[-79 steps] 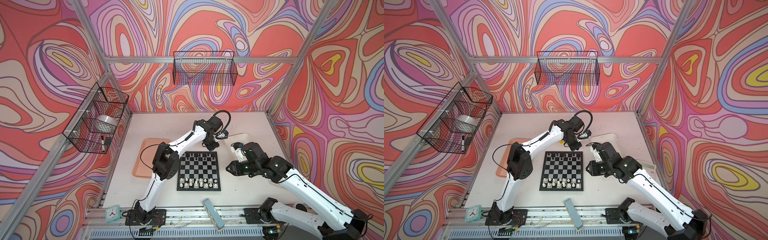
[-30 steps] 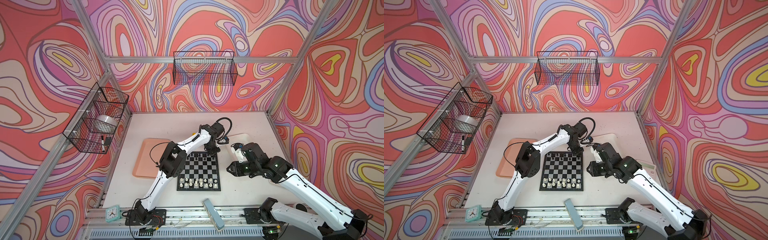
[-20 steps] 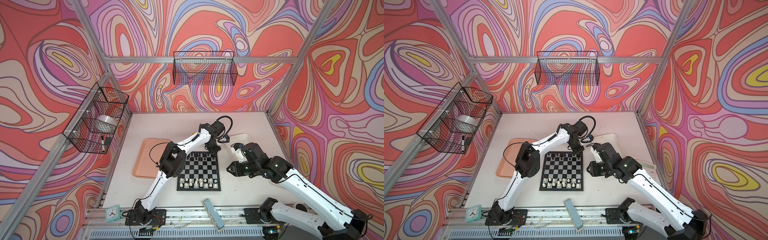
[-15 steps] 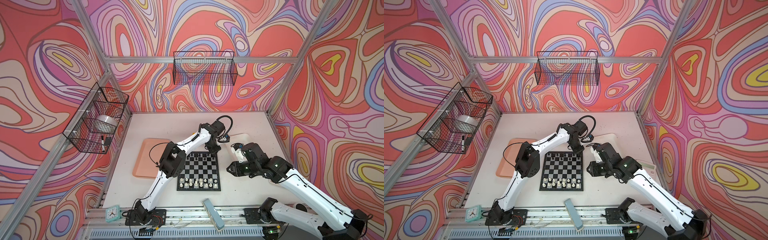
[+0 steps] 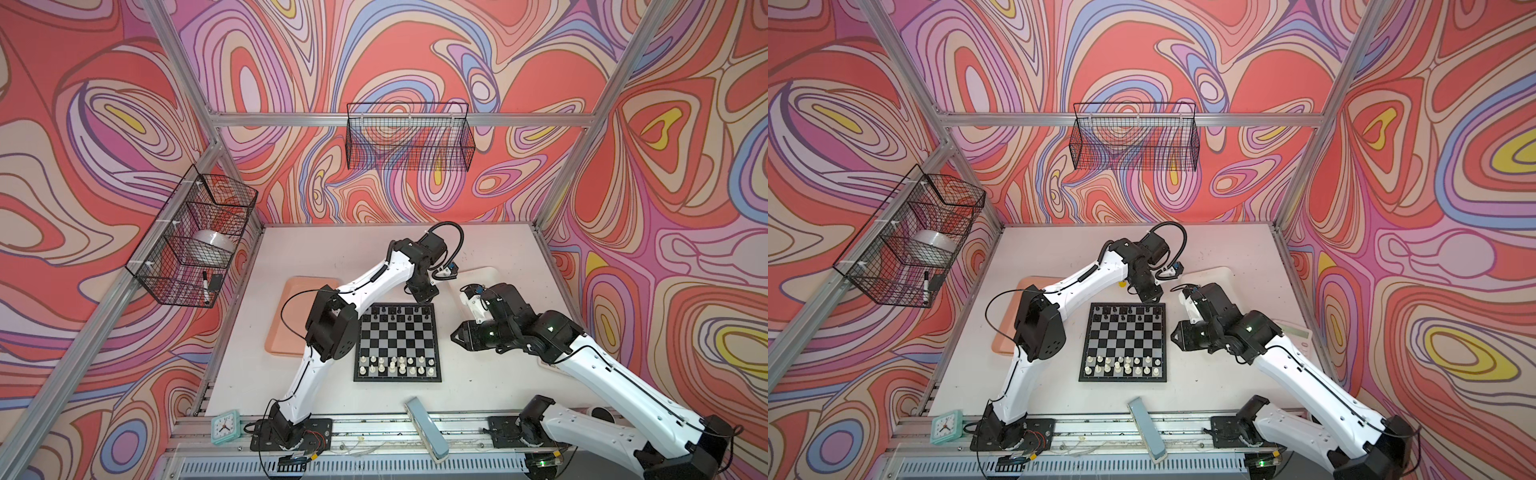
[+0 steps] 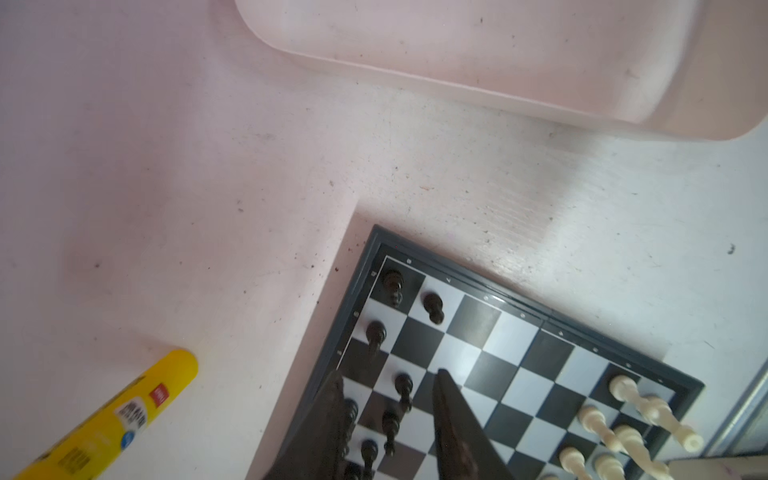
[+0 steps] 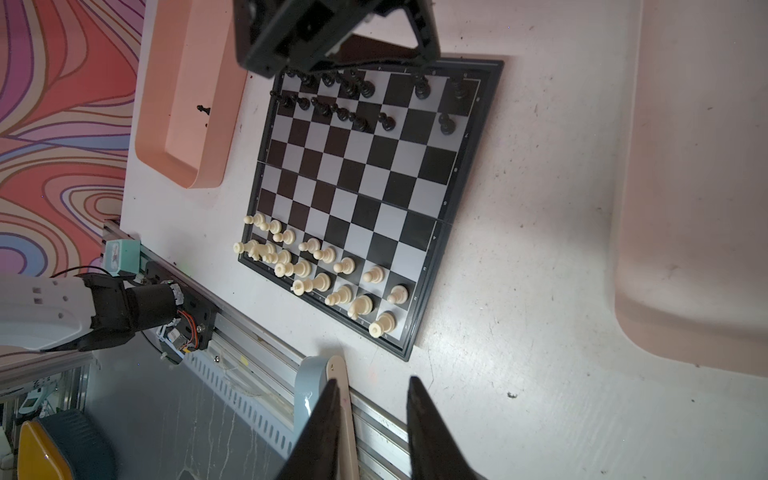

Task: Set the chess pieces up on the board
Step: 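Move the open left gripper back over the pink tray, then lower the left gripper onto the black pawn in the pink tray and close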

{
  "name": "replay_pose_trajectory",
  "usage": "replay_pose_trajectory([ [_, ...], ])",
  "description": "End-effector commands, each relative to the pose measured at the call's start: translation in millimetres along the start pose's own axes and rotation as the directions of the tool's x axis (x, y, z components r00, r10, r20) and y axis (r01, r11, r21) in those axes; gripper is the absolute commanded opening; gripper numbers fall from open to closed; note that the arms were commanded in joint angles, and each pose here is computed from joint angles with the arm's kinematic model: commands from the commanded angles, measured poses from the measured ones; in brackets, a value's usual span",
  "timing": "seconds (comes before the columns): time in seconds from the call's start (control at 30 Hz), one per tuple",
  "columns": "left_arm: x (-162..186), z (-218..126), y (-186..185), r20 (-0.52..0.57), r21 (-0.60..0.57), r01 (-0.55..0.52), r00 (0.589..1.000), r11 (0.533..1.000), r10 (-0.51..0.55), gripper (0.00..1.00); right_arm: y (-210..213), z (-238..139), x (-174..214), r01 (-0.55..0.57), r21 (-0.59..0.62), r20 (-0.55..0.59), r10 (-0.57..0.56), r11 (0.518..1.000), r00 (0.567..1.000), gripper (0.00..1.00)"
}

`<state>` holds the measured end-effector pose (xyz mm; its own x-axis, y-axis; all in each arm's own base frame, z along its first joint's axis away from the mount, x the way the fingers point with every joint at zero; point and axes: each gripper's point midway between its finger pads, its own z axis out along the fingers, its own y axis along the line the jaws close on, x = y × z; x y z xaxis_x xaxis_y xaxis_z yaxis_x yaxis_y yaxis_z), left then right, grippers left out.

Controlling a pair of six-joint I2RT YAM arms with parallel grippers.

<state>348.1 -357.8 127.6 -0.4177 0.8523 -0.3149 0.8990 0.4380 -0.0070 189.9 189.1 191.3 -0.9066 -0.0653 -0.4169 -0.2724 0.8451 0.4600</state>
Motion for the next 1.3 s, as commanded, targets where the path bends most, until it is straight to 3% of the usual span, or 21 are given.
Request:
replay_pose_trajectory([
  [0.0,29,-37,11,-0.023,-0.008,0.056,0.998,0.998,-0.057,0.37,13,-11,-21,0.045,-0.028,0.077,-0.042,0.999,0.996,0.28],
  [0.2,108,-72,50,-0.044,-0.053,0.223,0.973,0.973,-0.226,0.35,20,2,-20,0.057,-0.068,0.026,-0.055,0.996,0.998,0.28],
  [0.5,245,-97,83,-0.051,-0.143,0.473,0.874,0.87,-0.483,0.31,25,17,-21,0.078,-0.094,-0.014,-0.08,0.993,0.997,0.28],
  [0.63,283,-98,91,-0.039,-0.166,0.544,0.83,0.822,-0.557,0.29,25,23,-23,0.084,-0.098,-0.023,-0.087,0.992,0.996,0.28],
  [0.8,309,-88,98,-0.04,-0.175,0.596,0.791,0.783,-0.611,0.28,26,30,-24,0.085,-0.102,-0.038,-0.089,0.991,0.995,0.28],
  [1.27,338,-44,111,-0.081,-0.184,0.631,0.755,0.754,-0.651,0.24,19,33,-17,0.073,-0.089,-0.047,-0.078,0.993,0.996,0.28],
])
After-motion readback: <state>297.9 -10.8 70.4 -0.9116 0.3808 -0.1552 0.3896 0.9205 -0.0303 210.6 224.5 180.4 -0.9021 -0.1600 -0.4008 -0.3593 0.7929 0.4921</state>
